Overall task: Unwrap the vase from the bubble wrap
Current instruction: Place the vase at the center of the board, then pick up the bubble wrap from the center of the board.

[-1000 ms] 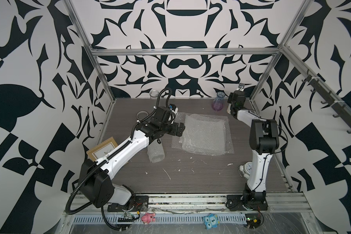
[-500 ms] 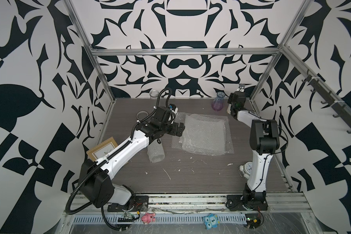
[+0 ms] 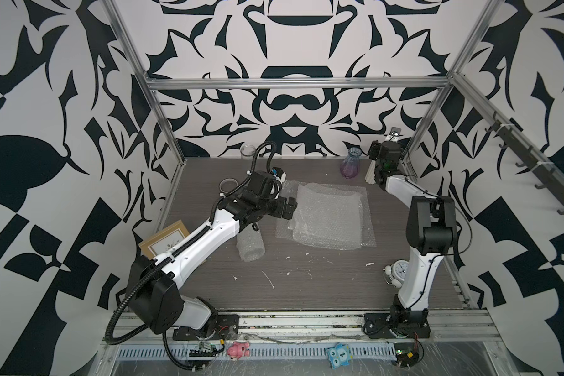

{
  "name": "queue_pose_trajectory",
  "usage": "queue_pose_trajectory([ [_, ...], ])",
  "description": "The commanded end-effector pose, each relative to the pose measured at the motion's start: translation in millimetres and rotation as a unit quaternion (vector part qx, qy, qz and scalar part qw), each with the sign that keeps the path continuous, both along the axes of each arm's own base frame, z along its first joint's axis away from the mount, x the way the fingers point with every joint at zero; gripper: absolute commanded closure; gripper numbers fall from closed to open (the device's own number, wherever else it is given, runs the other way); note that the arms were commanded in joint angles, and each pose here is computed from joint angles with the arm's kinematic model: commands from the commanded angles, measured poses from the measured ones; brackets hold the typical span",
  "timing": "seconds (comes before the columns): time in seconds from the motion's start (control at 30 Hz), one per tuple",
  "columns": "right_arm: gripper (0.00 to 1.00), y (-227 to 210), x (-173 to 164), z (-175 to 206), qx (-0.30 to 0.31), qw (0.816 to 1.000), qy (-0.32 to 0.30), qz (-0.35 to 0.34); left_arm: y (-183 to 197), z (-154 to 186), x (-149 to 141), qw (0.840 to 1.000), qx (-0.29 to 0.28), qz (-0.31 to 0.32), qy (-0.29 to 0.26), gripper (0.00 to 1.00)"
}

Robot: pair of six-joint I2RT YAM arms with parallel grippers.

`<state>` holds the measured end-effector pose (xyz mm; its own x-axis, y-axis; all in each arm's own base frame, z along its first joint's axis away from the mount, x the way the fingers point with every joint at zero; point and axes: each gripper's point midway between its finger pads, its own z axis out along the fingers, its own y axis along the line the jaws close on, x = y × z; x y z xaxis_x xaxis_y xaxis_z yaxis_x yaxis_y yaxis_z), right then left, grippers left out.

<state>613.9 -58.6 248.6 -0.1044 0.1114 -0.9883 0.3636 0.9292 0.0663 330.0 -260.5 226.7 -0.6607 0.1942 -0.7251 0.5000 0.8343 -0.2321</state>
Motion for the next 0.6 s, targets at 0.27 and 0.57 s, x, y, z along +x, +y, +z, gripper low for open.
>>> queue_pose_trajectory([
  [0.27,0.12,24.2,-31.8,100.5,0.033,0.996,-0.083,0.021,3.8,6.1,2.3,1.0,0.0,0.005,-0.012,0.01],
  [0.57,0.12,135.7,-89.1,118.8,0.053,0.99,-0.095,0.092,9.2,9.1,4.6,1.0,0.005,0.019,-0.02,0.01],
])
